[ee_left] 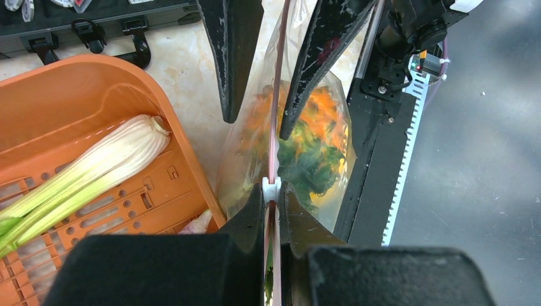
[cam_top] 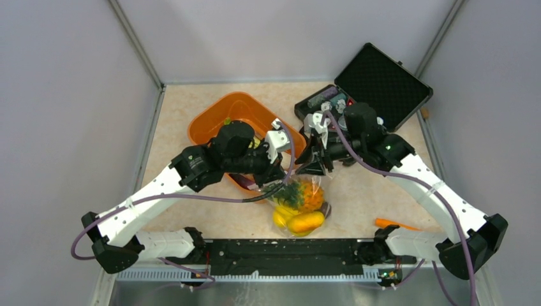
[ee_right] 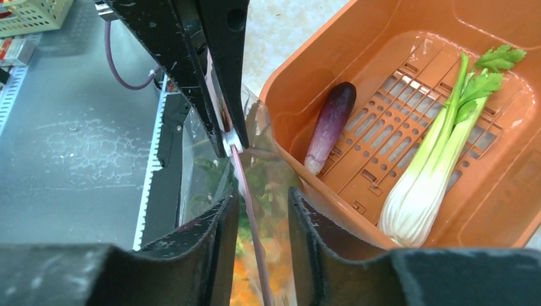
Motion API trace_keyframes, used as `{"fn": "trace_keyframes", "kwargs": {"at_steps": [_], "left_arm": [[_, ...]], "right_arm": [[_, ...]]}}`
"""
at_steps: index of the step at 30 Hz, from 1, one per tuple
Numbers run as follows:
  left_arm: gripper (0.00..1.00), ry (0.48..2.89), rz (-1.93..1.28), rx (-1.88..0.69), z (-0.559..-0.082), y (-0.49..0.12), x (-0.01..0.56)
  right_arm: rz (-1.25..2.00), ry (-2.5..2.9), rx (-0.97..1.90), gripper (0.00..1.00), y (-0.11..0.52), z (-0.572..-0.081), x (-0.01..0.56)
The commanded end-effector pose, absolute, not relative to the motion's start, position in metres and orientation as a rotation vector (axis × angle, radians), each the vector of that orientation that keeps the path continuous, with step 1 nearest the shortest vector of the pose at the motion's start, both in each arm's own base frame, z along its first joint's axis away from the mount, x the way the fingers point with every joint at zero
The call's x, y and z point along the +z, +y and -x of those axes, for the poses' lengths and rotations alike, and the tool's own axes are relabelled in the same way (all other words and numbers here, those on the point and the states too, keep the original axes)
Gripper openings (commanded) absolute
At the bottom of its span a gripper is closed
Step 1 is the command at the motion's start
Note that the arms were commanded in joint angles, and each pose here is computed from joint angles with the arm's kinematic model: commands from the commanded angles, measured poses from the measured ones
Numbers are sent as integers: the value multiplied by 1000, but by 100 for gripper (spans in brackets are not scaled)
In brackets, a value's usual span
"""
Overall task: Place the food in the zip-top bag and seal the zipper
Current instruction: Zip the zipper food storage bag at the center of the board.
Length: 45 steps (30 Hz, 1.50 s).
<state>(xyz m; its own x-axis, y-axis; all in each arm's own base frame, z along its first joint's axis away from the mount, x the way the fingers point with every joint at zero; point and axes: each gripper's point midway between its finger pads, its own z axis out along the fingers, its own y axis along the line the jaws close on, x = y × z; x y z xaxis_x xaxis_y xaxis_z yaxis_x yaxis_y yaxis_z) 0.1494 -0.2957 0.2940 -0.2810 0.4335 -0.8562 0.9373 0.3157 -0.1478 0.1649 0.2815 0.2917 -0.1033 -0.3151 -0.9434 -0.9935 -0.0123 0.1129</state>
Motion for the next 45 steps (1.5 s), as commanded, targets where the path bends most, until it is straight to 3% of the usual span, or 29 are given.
{"fn": "trace_keyframes", "kwargs": {"at_steps": [1,9,16,29,45], "left_arm": [[0,1736,-1173,-910,-154,-302,328],[0,1740,-1168,-887,-156,-299,325],[0,1748,-1162,-877,-156,-297,323],[0,1929,-1065,-687,-155,-247,273],[0,2010,-955,-552,-148,-201,253]], "right_arm": [[1434,1482,1153,29,288,-162,289],[1427,1487,1134,24,282,-158,280],[1408,1487,1109,0,281,-161,283],[1349,1546,976,0,268,-172,280],[1326,1549,951,0,267,-175,281]]}}
